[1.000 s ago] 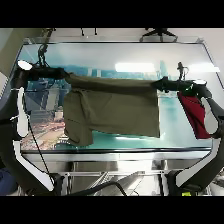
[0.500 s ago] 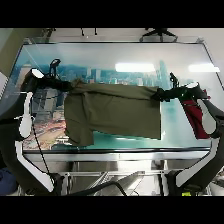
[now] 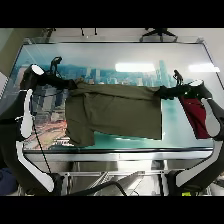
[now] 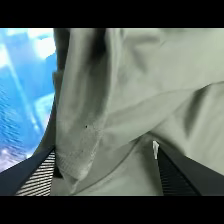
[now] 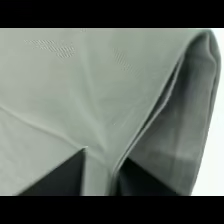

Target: Fold the shirts.

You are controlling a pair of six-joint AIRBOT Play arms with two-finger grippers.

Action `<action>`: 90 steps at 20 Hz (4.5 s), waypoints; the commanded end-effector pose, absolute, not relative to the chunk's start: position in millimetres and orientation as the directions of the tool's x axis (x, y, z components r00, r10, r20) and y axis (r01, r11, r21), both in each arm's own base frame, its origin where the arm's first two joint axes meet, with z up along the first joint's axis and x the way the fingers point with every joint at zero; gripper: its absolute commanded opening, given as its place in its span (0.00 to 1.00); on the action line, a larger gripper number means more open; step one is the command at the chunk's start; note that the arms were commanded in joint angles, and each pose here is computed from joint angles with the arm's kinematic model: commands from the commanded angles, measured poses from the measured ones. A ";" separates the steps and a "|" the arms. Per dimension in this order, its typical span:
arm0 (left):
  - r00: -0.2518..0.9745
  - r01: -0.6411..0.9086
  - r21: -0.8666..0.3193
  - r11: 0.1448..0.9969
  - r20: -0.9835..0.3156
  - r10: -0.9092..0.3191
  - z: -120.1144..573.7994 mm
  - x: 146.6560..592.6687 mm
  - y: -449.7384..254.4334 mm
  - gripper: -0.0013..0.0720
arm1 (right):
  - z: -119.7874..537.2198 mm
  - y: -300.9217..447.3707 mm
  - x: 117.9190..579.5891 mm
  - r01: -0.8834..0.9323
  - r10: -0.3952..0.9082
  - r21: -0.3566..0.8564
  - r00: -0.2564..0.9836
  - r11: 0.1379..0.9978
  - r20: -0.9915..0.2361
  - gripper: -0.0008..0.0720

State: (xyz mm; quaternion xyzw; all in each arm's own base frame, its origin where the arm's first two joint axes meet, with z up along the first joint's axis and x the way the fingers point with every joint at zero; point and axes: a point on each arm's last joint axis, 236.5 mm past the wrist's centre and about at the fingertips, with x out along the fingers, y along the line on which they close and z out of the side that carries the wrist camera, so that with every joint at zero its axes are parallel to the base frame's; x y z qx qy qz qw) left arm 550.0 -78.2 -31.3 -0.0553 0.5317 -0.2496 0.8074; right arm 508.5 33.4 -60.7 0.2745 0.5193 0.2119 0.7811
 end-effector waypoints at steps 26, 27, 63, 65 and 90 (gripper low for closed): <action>-0.288 0.085 -0.681 0.727 -0.715 -0.637 -84.8 309.8 -115.7 0.05 | -113.8 25.5 255.0 0.345 0.664 0.636 0.045 0.691 -0.746 0.53; -0.274 0.095 -0.677 0.730 -0.723 -0.634 -79.6 311.3 -113.6 0.05 | -116.8 31.2 254.6 0.334 0.664 0.633 0.027 0.698 -0.747 0.53; 0.013 0.186 -0.567 0.802 -0.815 -0.579 -81.1 510.1 -80.1 0.05 | -90.6 44.9 534.8 -0.029 0.528 0.589 0.480 0.807 -0.700 0.05; 0.014 0.175 -0.565 0.806 -0.818 -0.576 -89.8 514.4 -76.5 0.05 | -96.7 41.7 533.1 -0.033 0.515 0.569 0.471 0.822 -0.717 0.05; 0.188 0.268 -0.520 0.811 -0.798 -0.573 26.1 520.7 -90.5 0.90 | -107.4 77.8 508.8 -0.036 0.663 0.677 0.248 0.735 -0.707 0.28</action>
